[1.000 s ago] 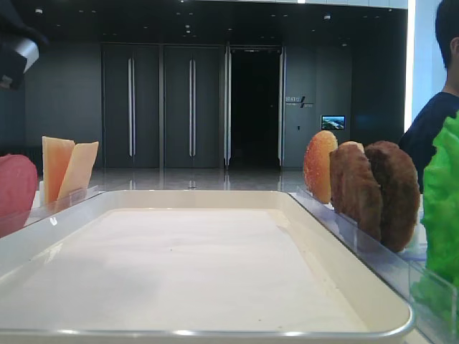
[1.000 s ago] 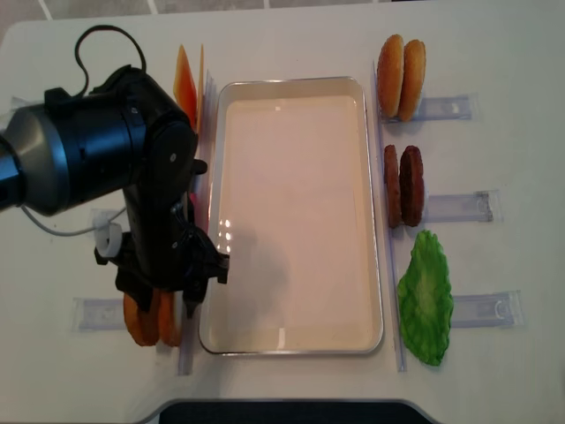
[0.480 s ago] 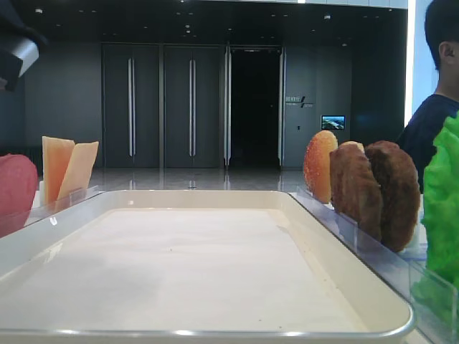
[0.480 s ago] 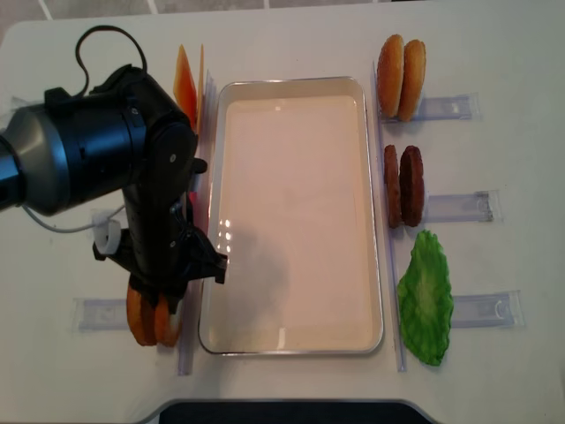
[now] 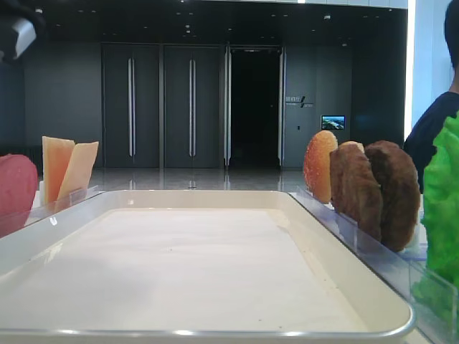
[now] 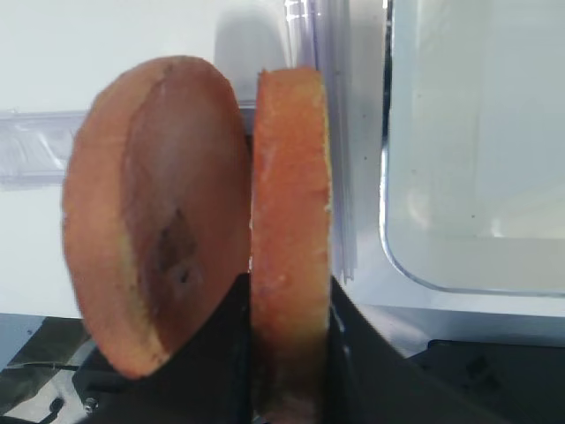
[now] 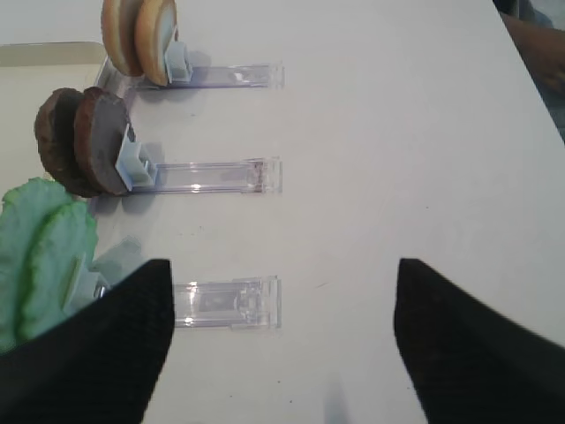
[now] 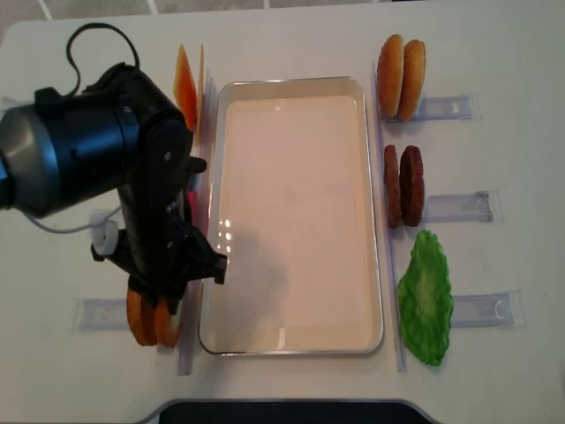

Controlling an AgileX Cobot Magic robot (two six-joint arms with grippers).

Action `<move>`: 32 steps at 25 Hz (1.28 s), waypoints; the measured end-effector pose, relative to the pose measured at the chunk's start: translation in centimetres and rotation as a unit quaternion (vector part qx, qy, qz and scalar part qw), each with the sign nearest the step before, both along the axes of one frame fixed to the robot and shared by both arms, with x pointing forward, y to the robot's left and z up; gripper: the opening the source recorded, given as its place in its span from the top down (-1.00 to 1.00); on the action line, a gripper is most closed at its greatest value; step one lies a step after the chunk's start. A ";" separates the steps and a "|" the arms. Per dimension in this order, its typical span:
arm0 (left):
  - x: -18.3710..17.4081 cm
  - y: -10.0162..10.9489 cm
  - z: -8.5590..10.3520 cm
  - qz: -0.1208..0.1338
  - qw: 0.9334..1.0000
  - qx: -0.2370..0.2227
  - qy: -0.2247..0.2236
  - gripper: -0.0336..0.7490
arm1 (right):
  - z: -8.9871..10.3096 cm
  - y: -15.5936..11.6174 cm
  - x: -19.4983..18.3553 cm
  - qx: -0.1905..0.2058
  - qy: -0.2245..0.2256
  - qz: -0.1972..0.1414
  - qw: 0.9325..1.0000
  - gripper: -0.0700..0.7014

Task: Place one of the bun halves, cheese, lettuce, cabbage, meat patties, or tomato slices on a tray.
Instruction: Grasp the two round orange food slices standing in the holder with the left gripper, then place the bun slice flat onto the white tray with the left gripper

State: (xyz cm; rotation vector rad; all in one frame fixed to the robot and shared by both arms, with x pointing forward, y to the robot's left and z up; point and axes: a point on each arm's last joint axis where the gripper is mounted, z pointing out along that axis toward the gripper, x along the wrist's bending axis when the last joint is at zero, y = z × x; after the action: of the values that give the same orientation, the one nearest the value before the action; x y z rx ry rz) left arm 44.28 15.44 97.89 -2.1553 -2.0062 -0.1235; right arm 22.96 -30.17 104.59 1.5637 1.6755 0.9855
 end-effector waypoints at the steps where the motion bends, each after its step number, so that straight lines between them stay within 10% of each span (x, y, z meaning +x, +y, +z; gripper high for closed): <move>1: -0.1 0.1 0.5 0.000 1.000 -0.005 -0.007 0.59 | 0.0 0.0 0.0 0.000 0.000 0.000 1.000 -0.54; 24: -1.6 0.1 4.5 0.019 0.994 -0.097 -0.042 0.59 | 0.0 0.0 0.0 0.000 0.000 0.000 1.000 -0.54; 32: -0.1 -1.7 4.8 0.027 0.972 -0.195 -0.125 0.60 | 0.0 0.0 0.0 0.000 0.000 0.000 1.000 -0.54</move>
State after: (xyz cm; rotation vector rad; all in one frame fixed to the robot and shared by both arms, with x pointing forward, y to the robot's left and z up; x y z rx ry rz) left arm 44.21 13.76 102.70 -2.4156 -2.3994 0.0113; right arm 22.96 -30.17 104.59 1.5637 1.6755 0.9855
